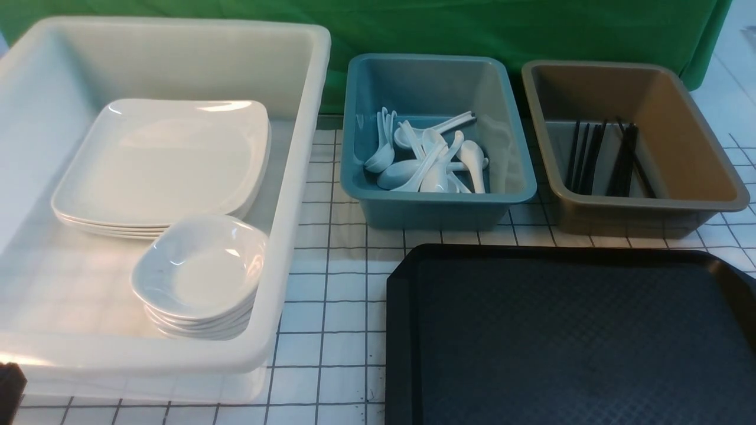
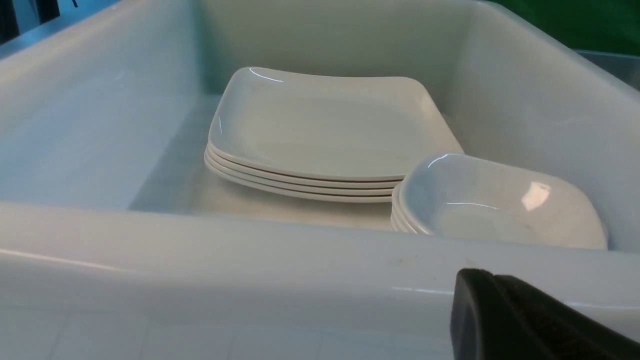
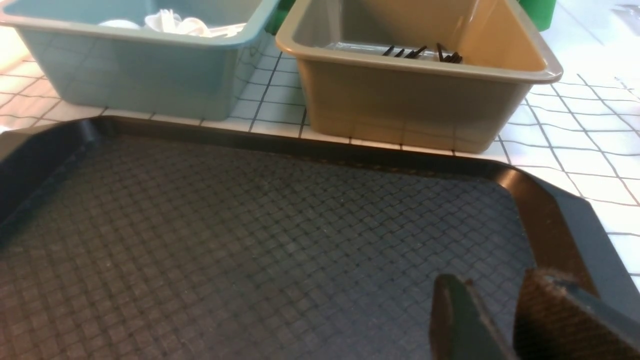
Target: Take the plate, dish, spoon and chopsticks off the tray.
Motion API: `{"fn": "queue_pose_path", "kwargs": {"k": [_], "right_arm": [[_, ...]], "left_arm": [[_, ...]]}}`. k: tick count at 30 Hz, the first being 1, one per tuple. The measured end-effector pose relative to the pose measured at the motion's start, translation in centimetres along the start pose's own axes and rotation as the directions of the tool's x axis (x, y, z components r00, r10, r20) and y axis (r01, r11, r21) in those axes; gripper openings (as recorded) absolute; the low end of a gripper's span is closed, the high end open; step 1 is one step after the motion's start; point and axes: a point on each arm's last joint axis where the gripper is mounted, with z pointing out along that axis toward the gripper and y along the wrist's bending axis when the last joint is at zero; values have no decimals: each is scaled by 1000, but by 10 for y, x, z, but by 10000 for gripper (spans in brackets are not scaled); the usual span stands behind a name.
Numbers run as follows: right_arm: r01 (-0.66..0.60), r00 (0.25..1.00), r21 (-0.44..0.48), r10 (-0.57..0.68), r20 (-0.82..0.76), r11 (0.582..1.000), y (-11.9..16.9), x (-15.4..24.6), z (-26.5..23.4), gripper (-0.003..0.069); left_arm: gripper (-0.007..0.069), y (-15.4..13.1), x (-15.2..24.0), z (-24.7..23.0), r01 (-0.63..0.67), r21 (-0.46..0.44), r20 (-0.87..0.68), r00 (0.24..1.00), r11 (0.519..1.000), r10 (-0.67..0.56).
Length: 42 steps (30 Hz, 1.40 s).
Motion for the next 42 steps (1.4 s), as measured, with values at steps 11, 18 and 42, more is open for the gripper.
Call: {"fn": "queue_pose_path", "kwargs": {"k": [11,18,42], "right_arm": [[0,1000,0,0,0,1000,0,0,0,240],[0,1000,0,0,0,1000,0,0,0,240],[1,1000,0,-1,0,1000,0,0,0,240]], "left_arm": [[5,0,0,0,-33,0,-3,999,999,33],[5,0,0,0,-37,0,-3,999,999,37],[5,0,0,0,-39,9,-3,999,999,39]]}}
